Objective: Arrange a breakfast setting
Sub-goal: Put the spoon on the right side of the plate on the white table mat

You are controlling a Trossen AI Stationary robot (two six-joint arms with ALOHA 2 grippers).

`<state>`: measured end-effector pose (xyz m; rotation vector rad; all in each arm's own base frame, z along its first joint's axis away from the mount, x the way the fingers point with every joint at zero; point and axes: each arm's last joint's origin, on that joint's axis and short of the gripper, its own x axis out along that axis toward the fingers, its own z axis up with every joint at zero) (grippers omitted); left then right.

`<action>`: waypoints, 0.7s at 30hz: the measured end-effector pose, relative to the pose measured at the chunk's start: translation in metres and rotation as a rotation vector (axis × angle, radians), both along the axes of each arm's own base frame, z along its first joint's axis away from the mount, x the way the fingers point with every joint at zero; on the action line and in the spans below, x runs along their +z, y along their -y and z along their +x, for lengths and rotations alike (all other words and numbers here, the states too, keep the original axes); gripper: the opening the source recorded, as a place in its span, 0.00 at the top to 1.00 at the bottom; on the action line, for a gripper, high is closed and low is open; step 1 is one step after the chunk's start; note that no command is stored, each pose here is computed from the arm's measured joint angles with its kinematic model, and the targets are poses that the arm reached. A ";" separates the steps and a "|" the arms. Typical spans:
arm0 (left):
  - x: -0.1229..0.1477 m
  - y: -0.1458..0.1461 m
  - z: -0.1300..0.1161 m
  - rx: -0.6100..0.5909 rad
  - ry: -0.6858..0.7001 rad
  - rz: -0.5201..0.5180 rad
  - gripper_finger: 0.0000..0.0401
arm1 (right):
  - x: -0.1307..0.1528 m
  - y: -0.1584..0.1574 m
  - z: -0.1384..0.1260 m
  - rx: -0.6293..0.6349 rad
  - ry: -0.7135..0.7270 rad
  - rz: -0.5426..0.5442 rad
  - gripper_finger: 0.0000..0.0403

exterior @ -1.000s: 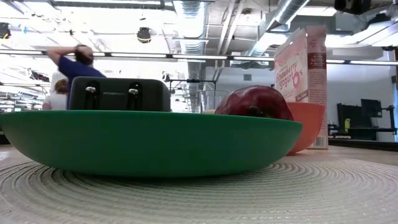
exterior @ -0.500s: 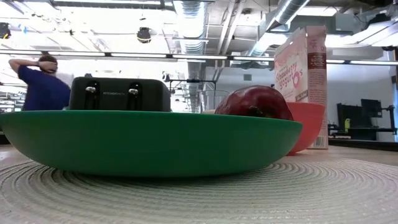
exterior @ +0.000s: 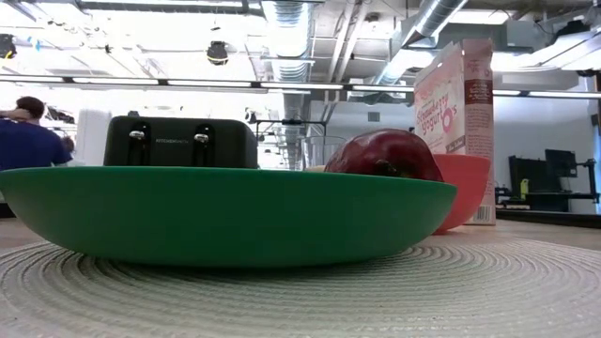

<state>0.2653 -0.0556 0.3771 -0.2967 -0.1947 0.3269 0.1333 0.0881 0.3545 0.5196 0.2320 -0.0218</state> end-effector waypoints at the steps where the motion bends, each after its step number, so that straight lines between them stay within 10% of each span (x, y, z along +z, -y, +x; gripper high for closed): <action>1: 0.000 0.000 0.000 0.000 0.000 0.000 0.57 | 0.002 0.004 -0.002 0.000 0.010 -0.010 0.86; 21: 0.000 -0.001 0.000 0.022 0.002 -0.009 0.57 | 0.021 0.047 -0.026 0.061 0.144 -0.247 0.86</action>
